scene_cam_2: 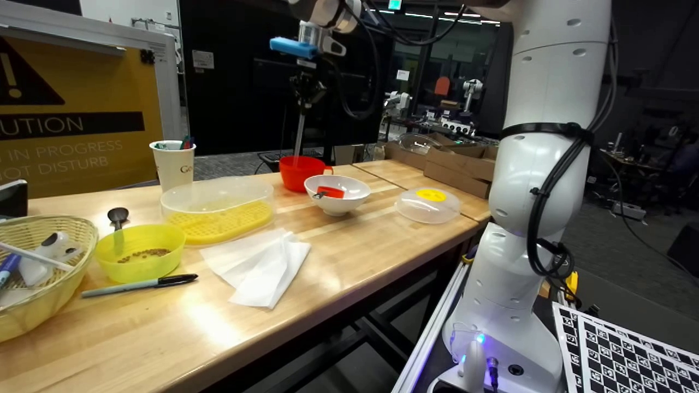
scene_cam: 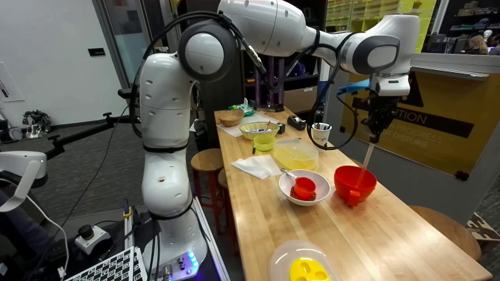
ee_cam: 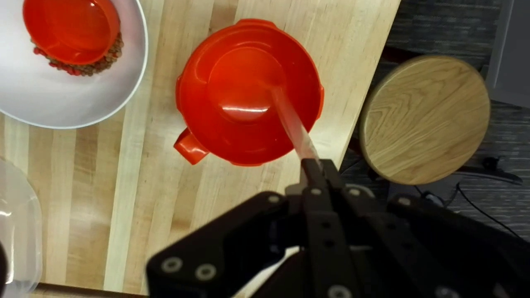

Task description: Remove the straw from the white up and use it to stir the contents of the orange bowl

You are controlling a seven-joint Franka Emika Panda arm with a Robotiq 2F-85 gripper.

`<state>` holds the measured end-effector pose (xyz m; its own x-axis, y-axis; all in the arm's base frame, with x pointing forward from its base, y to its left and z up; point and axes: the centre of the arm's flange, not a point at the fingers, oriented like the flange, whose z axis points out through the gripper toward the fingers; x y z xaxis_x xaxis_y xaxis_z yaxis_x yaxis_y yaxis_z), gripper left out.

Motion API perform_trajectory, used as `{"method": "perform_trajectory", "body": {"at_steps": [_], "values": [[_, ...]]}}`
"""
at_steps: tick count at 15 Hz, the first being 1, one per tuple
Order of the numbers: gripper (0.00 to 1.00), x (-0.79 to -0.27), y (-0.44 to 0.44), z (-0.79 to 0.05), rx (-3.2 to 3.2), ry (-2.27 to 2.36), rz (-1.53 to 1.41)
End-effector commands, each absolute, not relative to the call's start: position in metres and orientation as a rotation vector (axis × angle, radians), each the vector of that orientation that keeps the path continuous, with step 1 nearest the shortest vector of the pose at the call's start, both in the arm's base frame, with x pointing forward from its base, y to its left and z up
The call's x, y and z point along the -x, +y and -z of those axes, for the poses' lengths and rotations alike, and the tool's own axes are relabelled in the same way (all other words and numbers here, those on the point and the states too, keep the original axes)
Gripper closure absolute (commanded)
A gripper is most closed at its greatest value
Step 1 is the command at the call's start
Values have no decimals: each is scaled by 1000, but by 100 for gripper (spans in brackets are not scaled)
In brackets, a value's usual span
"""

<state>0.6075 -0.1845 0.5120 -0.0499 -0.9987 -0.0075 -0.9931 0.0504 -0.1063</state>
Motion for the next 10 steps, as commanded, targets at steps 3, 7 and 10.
{"method": "perform_trajectory", "body": {"at_steps": [3, 7, 10], "values": [[99, -598, -208, -506, 2060, 2267, 101], [99, -585, -205, -505, 2072, 2269, 120], [99, -574, -192, -510, 2092, 2251, 136]]}}
